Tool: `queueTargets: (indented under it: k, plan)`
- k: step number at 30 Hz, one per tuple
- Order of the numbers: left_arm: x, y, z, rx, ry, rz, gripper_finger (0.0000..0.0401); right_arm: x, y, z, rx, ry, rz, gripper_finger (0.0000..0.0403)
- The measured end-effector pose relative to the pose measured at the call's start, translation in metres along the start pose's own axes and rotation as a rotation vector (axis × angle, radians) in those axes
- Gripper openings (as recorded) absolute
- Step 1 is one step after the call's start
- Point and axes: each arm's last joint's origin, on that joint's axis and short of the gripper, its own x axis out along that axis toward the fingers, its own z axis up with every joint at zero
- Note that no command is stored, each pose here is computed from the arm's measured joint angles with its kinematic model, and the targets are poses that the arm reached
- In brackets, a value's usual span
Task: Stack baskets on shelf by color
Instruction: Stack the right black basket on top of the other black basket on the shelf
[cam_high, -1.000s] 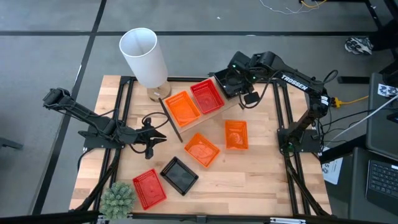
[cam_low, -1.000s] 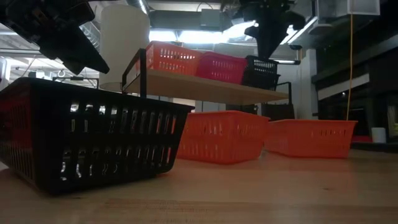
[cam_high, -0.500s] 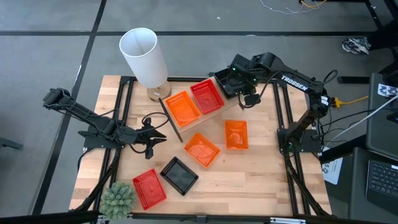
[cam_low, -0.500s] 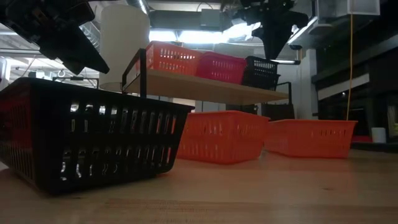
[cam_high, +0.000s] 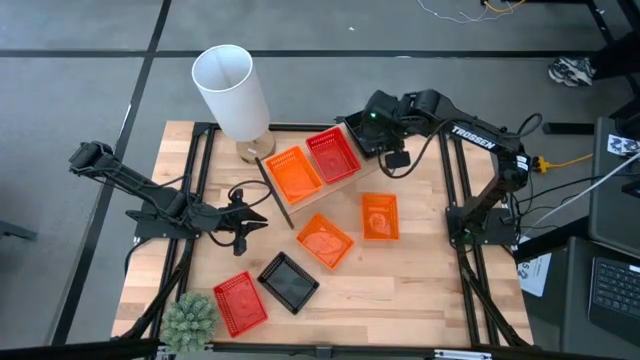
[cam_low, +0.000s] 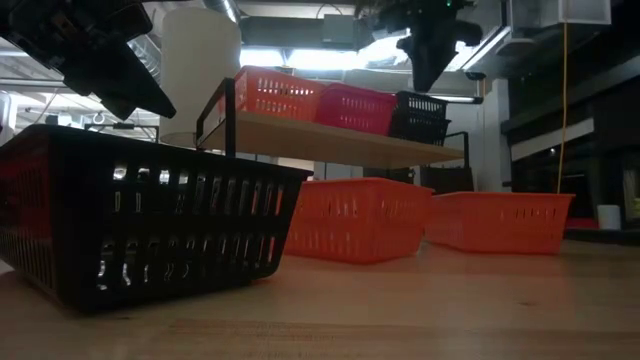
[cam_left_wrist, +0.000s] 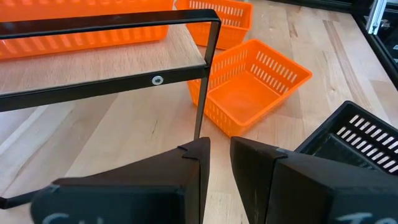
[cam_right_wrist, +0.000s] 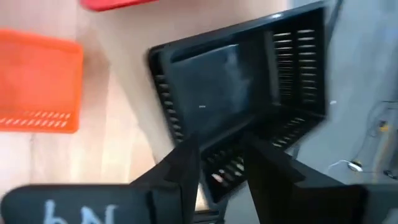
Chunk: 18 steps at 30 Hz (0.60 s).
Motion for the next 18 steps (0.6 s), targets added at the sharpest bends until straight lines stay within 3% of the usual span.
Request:
queueTargets:
  k: [9,18]
  plan:
    - [0.000,0.000,0.000,0.006,0.000,0.000,0.0057,0.023,0.009,-0.003,-0.024,0.082,0.040,0.0119]
    - [0.000,0.000,0.000,0.009,0.000,0.000,0.0057,-0.010,0.017,0.007,-0.015,0.018,0.015,0.0119]
